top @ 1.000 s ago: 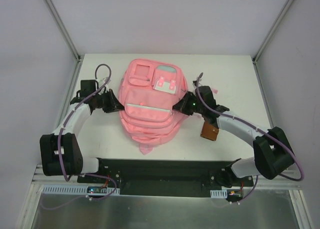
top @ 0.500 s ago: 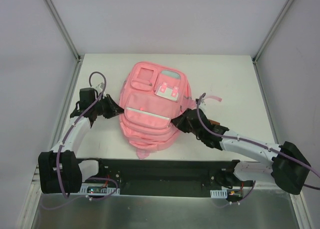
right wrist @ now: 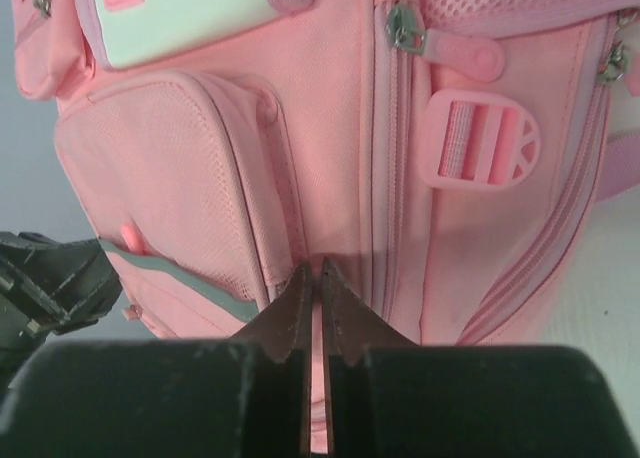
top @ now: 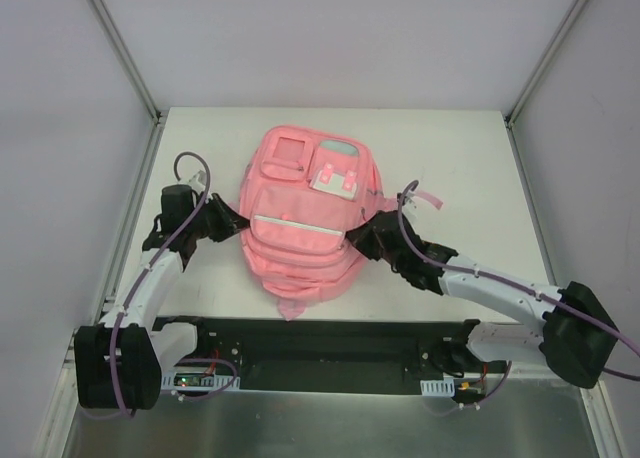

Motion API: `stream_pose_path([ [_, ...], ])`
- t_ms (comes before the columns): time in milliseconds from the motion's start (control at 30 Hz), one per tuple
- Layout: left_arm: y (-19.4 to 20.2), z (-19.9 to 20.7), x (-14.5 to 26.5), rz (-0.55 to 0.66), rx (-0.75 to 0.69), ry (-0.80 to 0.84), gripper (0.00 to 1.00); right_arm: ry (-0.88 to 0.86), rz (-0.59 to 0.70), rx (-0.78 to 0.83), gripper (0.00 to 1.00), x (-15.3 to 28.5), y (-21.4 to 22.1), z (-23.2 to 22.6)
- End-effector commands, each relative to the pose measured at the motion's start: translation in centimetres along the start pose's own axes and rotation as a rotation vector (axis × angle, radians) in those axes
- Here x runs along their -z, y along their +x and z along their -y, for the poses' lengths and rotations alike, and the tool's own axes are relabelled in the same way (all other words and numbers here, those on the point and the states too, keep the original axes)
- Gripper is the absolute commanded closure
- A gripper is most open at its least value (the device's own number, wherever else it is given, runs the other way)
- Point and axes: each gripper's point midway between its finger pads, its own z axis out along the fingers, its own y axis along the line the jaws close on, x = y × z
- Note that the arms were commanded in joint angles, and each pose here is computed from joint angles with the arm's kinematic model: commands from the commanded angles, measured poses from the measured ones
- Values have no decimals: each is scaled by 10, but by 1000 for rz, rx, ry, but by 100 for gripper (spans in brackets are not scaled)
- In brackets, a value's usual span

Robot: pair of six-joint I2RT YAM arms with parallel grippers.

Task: Pack the student bag
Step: Unzip the student bag at the center of the board.

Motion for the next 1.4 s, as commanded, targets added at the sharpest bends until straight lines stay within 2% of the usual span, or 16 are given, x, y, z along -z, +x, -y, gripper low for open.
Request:
stream_pose_path([
  [0,-6,12,-3,51,14,31,100,-27,-13,46,99,-12,-36,-19],
  [200,20,32,-17,5,-25,67,100,-51,-84,99,99,-40,-79,-38],
  [333,37,42,-27,-31,-26,89,100,34,-128,52,99,-43,-65,-7],
  [367,37,41,-28,-26,-22,84,100,99,-139,-10,99,-41,-47,23],
  [500,39,40,-29,-10,-31,85,100,173,9,-67,99,-26,-36,56],
  [600,45,47,-33,-20,-46,93,100,134,43,-56,99,-18,-28,37],
  [733,52,52,-38,-18,-50,94,100,91,-25,-9,99,-12,-5,9],
  [800,54,54,-39,-18,-51,102,100,108,-1,15,99,-5,3,9],
  [967,57,60,-37,-12,-62,118,100,96,1,-64,99,-6,20,10],
  [1033,61,61,-37,-14,-56,129,100,38,8,-65,99,-5,24,-9],
  [1067,61,64,-36,-12,-55,138,100,19,47,-51,99,-3,17,-23],
  [1167,61,66,-32,-5,-73,152,100,73,87,-51,99,-6,0,-10],
  [1200,63,64,-31,-9,-74,151,100,69,117,-88,99,-11,-24,-8],
  [1267,66,66,-28,-19,-75,168,100,55,69,-85,99,-14,-39,-8],
  [1300,70,63,-28,-25,-70,165,100,53,107,-61,99,-18,-69,-10],
  [1367,75,64,-27,-39,-77,175,100,28,69,-25,99,-19,-87,-22],
])
